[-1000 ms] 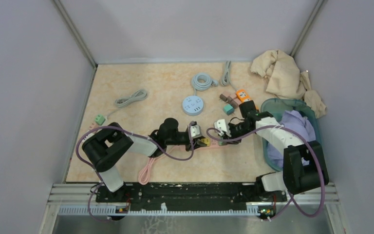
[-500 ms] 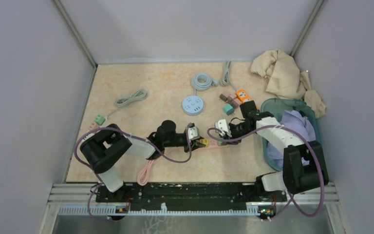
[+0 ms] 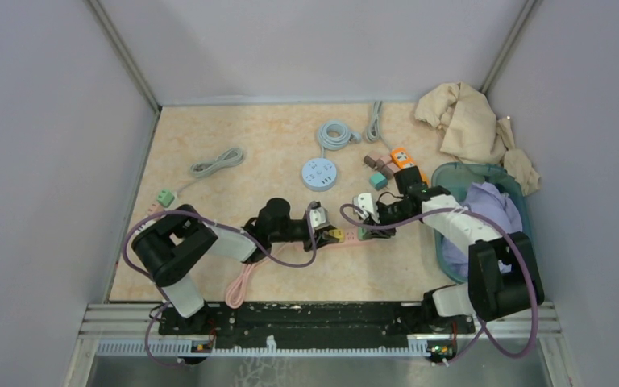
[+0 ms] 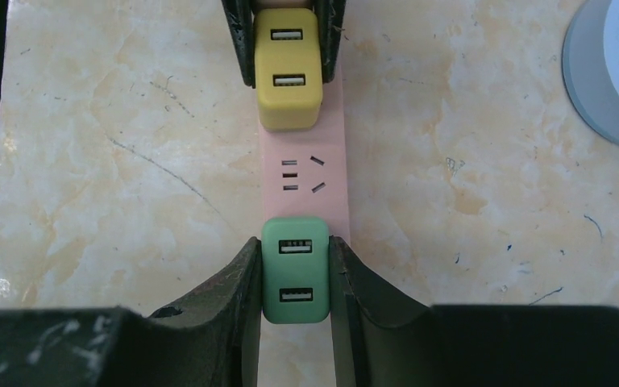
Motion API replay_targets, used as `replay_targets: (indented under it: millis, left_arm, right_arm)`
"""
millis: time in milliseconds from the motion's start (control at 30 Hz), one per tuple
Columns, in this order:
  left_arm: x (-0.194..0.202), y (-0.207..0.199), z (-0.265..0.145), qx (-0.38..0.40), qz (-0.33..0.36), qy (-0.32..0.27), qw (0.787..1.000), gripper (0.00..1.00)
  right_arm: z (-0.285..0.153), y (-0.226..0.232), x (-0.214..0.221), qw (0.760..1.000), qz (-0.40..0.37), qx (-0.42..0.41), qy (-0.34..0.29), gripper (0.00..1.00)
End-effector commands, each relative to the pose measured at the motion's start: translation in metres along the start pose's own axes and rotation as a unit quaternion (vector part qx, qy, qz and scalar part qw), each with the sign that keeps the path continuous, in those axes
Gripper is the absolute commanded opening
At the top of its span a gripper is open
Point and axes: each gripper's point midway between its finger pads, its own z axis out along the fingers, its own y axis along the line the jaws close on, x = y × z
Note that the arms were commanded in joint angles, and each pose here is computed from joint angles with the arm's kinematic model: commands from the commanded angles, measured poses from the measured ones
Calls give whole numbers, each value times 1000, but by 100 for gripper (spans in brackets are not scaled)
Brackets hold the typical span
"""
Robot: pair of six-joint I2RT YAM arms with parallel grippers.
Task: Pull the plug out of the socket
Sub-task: Remove the plug from the socket.
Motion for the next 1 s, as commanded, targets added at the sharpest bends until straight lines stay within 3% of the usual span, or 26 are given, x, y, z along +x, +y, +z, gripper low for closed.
replay_targets:
  millis: [0,167,467,733,967]
  left_arm:
    - [34,-10,-8,8,-35,58,998,1]
    - [36,-11,-12,6,-32,65,997,1]
    - [39,-11,-12,9,-35,74,997,0]
    - [41,-12,-7,19,-45,79,996,1]
    - [42,-12,-7,19,-46,83,995,1]
  right_arm:
    - [-1,-19,-51,995,-16,19,-97,0]
    - [-14,-23,-36,996,-17,34,-81,0]
    - [-8,7,-12,996,-69,-24,-55,0]
    - [7,19,-33,989,-103,-48,-99,0]
    - [3,6,-58,990,-55,-37,-128,0]
